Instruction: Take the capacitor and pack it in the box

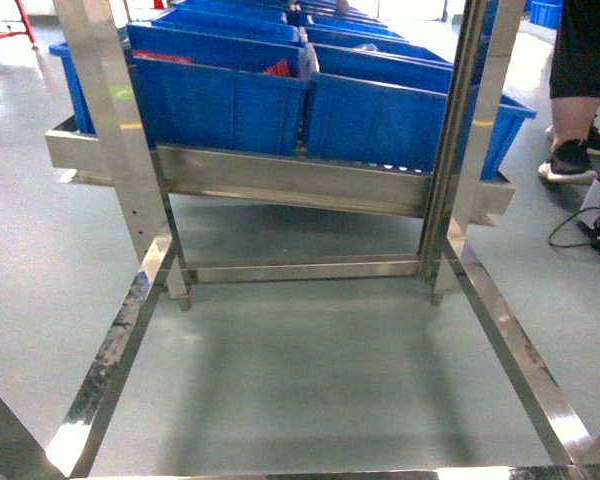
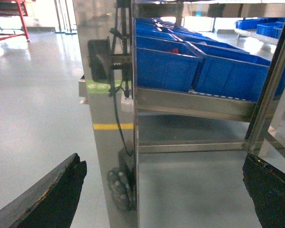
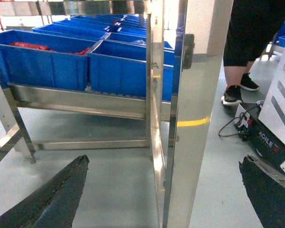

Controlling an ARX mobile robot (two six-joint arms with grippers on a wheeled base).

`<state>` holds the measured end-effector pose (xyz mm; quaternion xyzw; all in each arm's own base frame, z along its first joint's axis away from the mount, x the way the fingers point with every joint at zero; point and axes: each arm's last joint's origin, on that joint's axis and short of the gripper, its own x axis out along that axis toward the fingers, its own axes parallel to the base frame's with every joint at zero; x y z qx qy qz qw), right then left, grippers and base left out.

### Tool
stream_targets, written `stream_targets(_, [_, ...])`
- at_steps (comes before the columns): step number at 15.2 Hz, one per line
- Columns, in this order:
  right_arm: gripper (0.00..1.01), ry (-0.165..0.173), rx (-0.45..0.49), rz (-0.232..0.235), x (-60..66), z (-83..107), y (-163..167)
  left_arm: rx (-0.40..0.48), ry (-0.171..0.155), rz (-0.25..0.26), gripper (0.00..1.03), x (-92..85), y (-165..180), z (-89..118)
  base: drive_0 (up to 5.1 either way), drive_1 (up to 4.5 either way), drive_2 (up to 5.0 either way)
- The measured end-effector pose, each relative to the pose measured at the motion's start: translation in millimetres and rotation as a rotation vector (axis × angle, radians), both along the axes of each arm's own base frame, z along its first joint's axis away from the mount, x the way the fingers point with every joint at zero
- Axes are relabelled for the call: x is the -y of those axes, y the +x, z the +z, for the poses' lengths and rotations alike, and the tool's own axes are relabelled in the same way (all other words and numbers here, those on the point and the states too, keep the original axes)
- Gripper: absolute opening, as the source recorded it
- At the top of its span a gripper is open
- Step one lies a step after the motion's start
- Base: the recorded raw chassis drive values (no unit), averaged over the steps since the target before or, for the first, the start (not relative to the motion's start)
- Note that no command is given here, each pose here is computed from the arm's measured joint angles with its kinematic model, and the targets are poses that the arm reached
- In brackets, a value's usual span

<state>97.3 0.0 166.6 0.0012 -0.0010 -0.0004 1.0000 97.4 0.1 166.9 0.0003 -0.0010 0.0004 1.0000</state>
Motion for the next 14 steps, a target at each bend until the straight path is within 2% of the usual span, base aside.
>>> stream_targets(14, [0.98,0.000,0.000,0.000,0.0,0.0,0.0,0.000,0.000,0.000,0.98,0.0,0.0,0.0,0.0,0.00,0.0])
